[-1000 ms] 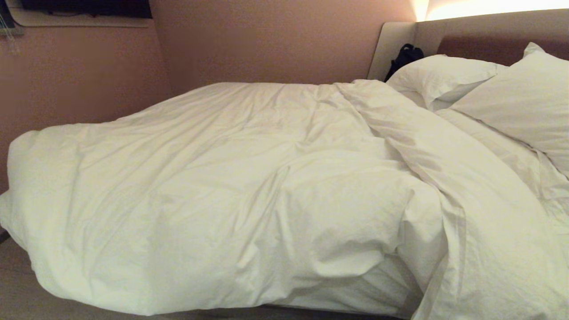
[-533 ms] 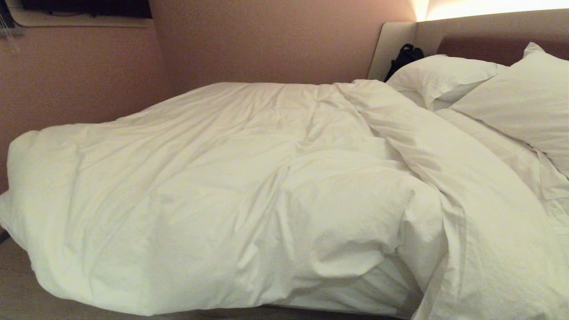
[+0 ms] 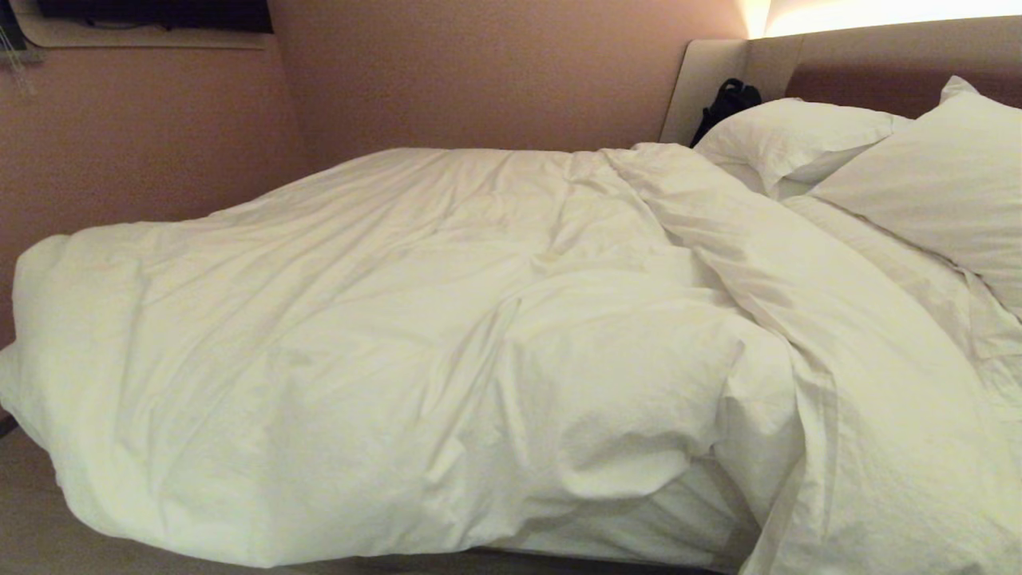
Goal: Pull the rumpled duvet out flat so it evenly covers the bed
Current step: Flatten the corners of the folded blanket
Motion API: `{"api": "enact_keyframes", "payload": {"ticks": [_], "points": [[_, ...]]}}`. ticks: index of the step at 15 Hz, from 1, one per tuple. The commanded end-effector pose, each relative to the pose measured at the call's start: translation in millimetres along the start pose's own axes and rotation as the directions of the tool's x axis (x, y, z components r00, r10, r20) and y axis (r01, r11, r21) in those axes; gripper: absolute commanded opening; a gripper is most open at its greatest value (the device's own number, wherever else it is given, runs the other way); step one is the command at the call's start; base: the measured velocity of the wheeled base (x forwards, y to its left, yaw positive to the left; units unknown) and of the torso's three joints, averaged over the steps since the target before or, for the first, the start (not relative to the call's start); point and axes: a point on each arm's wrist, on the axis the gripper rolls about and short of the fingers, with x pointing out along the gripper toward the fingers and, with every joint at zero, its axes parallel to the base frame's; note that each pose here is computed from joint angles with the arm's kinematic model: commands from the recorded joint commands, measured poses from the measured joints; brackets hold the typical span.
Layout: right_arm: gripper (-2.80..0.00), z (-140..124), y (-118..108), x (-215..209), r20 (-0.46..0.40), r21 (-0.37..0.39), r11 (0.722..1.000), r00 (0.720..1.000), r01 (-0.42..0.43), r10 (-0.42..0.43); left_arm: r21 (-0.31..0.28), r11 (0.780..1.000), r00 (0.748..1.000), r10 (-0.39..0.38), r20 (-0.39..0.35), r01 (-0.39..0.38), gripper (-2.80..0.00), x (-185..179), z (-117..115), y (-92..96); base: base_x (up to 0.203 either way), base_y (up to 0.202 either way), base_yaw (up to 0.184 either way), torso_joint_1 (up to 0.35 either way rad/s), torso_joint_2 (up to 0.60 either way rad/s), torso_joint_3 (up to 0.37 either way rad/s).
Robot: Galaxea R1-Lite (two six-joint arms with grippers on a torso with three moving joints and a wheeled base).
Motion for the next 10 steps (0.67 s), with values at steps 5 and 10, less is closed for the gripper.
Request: {"api": "enact_keyframes", "payload": {"ticks": [5, 10], "points": [[-2.80, 34.6, 1.6, -10.8, 0.079, 0.012, 1.000, 0.997, 0.003, -0.004, 0.000, 1.000, 1.000, 0.001, 0.000, -0.001, -2.80, 0.0, 0.0, 0.0, 0.000, 0.000, 0.000, 0.000, 0.00, 0.000], [-2.80, 95.0, 4.8, -6.4, -0.029, 0.109, 0.994, 0.999, -0.020, 0.024, 0.000, 1.000, 1.000, 0.001, -0.001, -0.001, -2.80, 0.0, -0.1, 0.0, 0.000, 0.000, 0.000, 0.000, 0.00, 0.000]]}}
